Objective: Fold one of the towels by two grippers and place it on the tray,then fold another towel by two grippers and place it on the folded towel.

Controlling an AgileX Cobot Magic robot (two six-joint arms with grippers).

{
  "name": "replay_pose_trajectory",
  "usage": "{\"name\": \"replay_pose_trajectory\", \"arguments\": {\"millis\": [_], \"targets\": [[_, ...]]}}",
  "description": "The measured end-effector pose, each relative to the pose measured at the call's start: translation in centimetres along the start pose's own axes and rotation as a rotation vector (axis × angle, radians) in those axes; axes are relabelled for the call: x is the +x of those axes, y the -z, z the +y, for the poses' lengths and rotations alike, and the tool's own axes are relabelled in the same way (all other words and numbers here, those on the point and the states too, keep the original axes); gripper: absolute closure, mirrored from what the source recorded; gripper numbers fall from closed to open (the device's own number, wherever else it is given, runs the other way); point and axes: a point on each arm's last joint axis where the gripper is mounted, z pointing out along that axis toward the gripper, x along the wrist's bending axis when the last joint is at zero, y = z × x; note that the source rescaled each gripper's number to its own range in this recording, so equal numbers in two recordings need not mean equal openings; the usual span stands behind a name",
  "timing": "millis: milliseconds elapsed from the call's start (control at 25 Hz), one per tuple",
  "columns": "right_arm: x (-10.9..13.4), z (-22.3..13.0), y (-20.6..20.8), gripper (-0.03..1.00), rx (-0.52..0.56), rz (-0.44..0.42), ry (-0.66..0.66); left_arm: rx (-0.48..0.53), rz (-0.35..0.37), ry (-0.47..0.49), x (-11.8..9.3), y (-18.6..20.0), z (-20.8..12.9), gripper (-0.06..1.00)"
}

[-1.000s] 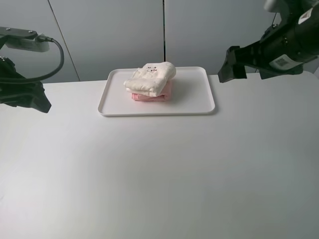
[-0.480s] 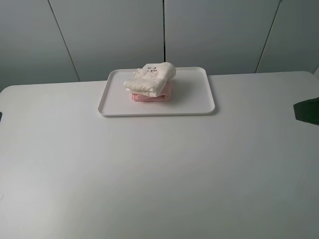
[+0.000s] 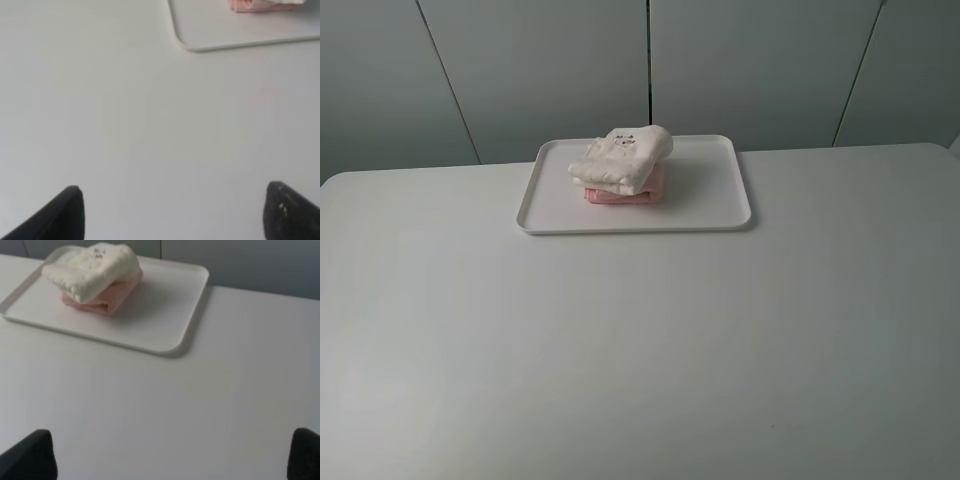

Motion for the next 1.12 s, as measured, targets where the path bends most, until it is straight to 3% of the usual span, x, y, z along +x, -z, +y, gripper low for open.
{"name": "replay_pose_trajectory", "arguments": {"millis": [160, 320, 600, 920, 1120], "targets": [[0.1, -0.3, 0.8, -0.03, -0.038, 0.009, -0.008, -0.063, -0.005, -0.002, 0.0, 1.1, -1.3, 0.02], [0.1, -0.7, 0.9, -0.03, 0.008, 0.014, -0.012, -0.131, -0.015, -0.002, -0.1, 2.3, -2.0, 0.02], [0.1, -2.0, 0.9, -0.03, 0.136, 0.014, 0.041, -0.055, 0.014, -0.018, 0.2, 2.3, -3.8, 0.02], [0.1, -2.1, 1.2, -0.03, 0.113, 0.015, 0.058, -0.056, 0.009, -0.036, 0.2, 2.4, -4.0, 0.02], [0.1, -2.8, 2.6, -0.03, 0.014, 0.018, 0.06, -0.163, 0.004, -0.04, 0.2, 3.7, -5.0, 0.02]]}}
